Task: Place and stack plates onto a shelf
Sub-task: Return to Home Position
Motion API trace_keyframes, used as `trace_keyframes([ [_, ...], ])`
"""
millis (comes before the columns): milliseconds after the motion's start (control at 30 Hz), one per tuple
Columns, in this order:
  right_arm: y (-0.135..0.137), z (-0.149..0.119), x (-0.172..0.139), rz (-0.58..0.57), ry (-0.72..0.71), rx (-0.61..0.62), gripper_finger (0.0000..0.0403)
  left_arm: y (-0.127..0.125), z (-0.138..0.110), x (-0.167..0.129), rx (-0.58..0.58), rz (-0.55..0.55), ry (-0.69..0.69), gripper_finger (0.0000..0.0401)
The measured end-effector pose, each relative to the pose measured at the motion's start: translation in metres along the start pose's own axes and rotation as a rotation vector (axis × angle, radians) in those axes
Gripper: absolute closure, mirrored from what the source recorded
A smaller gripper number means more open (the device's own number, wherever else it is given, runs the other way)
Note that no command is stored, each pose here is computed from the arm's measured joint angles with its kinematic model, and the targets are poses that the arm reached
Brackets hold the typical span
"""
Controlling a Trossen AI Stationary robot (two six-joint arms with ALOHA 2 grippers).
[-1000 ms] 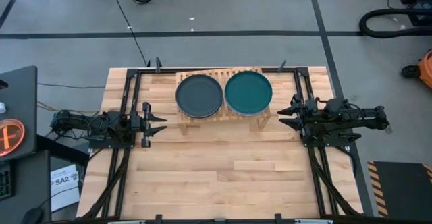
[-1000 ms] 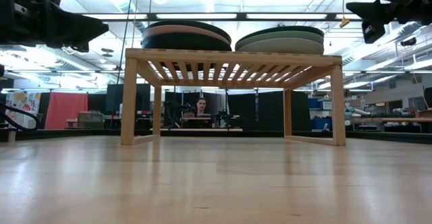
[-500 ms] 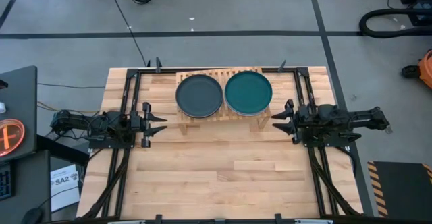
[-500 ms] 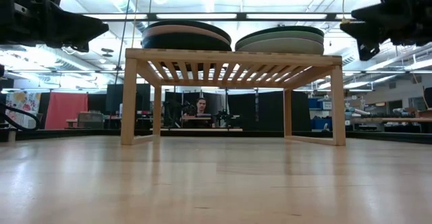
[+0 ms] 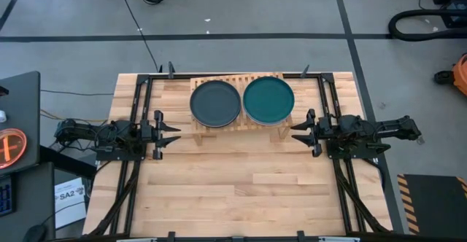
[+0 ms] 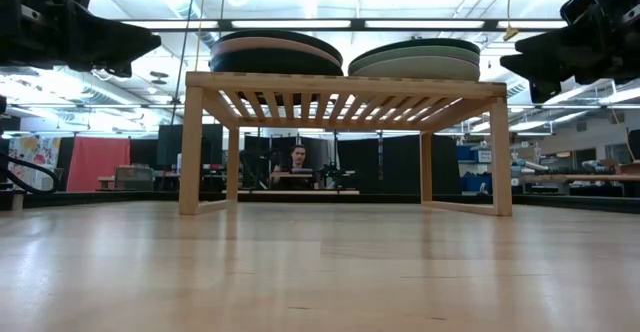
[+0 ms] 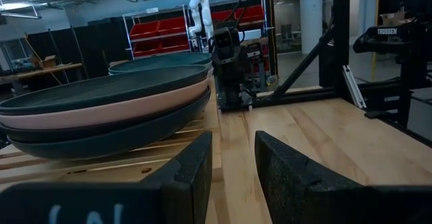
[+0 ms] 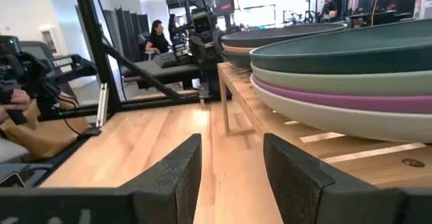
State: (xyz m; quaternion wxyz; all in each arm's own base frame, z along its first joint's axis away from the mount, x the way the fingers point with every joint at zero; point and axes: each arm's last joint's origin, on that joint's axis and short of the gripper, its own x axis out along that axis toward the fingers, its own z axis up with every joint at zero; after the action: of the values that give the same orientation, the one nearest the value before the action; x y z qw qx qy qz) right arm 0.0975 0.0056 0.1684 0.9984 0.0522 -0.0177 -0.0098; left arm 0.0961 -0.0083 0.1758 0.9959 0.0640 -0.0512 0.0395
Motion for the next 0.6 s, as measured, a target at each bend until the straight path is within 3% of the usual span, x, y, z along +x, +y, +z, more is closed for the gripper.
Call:
trace_keyframes([
  [600,0.0000,0.0001,0.0000,0.000,0.000,0.009,0.0237,-0.0009,-0.0054,0.0001,0.042,-0.009,0.055,0.0282],
])
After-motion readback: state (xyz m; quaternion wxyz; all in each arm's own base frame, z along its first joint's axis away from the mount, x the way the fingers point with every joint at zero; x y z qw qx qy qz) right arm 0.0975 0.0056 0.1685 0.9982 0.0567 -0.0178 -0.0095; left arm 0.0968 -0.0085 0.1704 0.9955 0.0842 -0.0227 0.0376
